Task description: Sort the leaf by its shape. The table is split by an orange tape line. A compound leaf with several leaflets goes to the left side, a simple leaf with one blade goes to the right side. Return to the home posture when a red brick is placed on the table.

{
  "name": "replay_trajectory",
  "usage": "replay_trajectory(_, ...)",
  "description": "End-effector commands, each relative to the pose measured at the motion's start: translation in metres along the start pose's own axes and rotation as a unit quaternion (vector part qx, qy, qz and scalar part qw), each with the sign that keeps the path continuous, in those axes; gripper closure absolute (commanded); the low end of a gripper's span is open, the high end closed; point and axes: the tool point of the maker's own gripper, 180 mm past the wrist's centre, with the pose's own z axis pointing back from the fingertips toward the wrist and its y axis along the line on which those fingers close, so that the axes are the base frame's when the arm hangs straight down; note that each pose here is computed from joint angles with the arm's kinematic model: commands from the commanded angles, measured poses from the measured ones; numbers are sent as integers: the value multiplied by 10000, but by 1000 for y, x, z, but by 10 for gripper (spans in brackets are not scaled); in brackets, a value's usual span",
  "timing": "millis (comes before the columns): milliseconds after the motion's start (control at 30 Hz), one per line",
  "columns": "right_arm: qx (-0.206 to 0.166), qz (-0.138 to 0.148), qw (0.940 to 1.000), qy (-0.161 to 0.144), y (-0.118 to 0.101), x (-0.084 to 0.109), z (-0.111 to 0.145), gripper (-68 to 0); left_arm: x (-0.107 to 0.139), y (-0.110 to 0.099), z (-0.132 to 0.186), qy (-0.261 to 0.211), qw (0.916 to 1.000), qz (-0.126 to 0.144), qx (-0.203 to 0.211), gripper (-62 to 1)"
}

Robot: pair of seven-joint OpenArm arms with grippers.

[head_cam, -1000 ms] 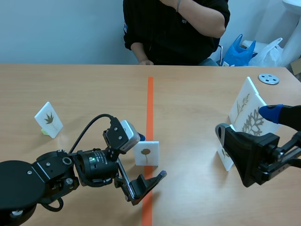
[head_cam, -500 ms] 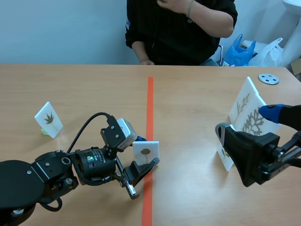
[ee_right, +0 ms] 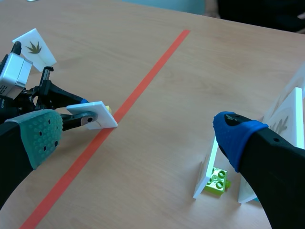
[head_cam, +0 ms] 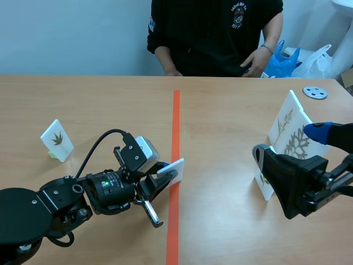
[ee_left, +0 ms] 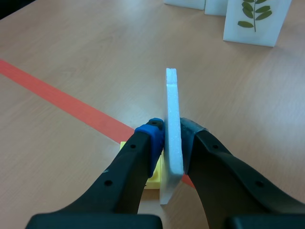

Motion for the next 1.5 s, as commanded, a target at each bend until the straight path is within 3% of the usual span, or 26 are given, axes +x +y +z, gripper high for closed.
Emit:
replay_trajectory(0,-7,57,9996,-259,-2,15,-2,-679,15,4,-4,-257,9996,65,65,-41)
replay_trajectory(267,-7,57,9995,-319,-2,17,-2,-679,27,17,2,-450,9979,372,274,-40)
replay_trajectory(733,-6,58,9993,-358,-2,18,-2,-679,53,53,44,-344,9857,1296,1016,-40)
replay_trajectory(1000,-6,59,9993,-377,-2,19,-2,-679,80,60,71,-393,9778,1503,1405,-40)
replay_trajectory(1100,-6,59,9993,-377,-2,19,-2,-679,80,73,86,-368,9703,1513,1849,-41)
replay_trajectory(1233,-6,58,9993,-373,-2,19,-2,-679,63,99,114,-204,9520,1605,2597,-41)
replay_trajectory(1467,-6,58,9993,-375,-2,19,-2,-679,37,131,161,50,9249,1634,3433,-41)
